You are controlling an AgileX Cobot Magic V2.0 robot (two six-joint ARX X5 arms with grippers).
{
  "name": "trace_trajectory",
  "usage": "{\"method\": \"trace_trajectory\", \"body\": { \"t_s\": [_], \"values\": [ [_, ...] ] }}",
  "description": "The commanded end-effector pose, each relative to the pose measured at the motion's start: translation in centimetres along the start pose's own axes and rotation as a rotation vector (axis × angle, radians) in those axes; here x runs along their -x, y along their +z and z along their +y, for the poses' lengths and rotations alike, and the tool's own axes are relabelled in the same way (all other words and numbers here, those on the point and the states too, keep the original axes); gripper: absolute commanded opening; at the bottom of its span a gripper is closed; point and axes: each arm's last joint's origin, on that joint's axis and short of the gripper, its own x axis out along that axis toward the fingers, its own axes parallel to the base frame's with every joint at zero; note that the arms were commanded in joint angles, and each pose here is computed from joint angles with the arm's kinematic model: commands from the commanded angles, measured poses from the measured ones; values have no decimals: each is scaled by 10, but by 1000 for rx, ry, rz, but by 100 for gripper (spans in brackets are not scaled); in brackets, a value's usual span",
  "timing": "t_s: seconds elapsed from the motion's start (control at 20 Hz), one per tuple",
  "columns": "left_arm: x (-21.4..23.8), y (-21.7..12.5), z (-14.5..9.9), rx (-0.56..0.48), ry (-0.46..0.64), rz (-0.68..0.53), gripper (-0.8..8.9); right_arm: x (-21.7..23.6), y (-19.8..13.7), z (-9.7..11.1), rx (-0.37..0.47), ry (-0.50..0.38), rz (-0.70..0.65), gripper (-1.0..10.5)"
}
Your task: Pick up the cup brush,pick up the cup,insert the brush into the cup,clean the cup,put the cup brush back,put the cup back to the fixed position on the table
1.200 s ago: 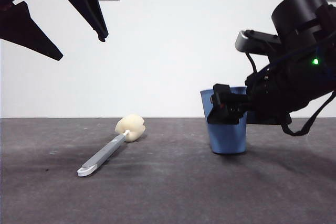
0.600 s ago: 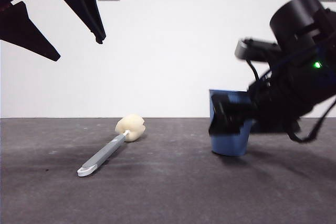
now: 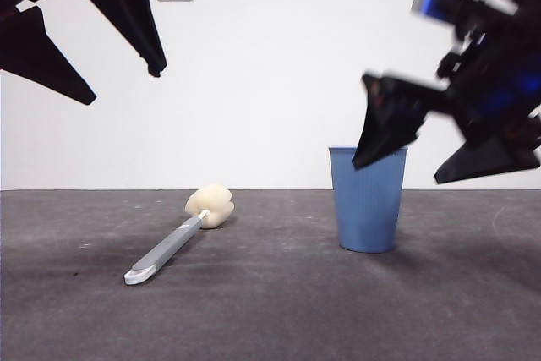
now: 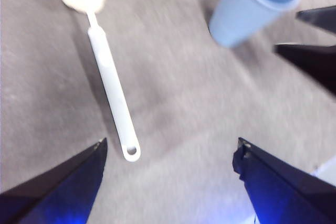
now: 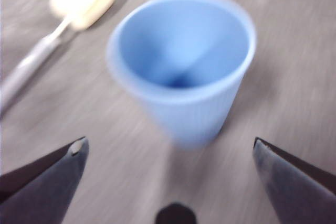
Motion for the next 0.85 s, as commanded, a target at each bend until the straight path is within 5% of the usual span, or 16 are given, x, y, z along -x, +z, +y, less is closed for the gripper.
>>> {"method": "trace_trajectory", "body": {
  "t_s": [0.05, 0.2, 0.25, 0.35, 0.4, 0.85],
  "values": [
    [-1, -4, 1, -47, 4, 36, 408, 32, -3, 10, -56, 99, 58, 534],
    [0, -8, 1, -84, -35, 84, 395, 72, -4, 16, -72, 158, 119, 463],
    [0, -9, 0, -85, -52, 96, 312, 84, -4, 16, -70, 156, 130, 340],
    [0, -9, 0, -84, -59, 99, -7, 104, -3, 15, -69, 161, 114, 23],
    [0, -9, 0, -84, -59, 99, -4, 110, -3, 15, -67, 165, 97, -11],
    [0, -9, 0, -84, -53, 94, -4, 122, -4, 14, -66, 169, 52, 1]
  ]
}}
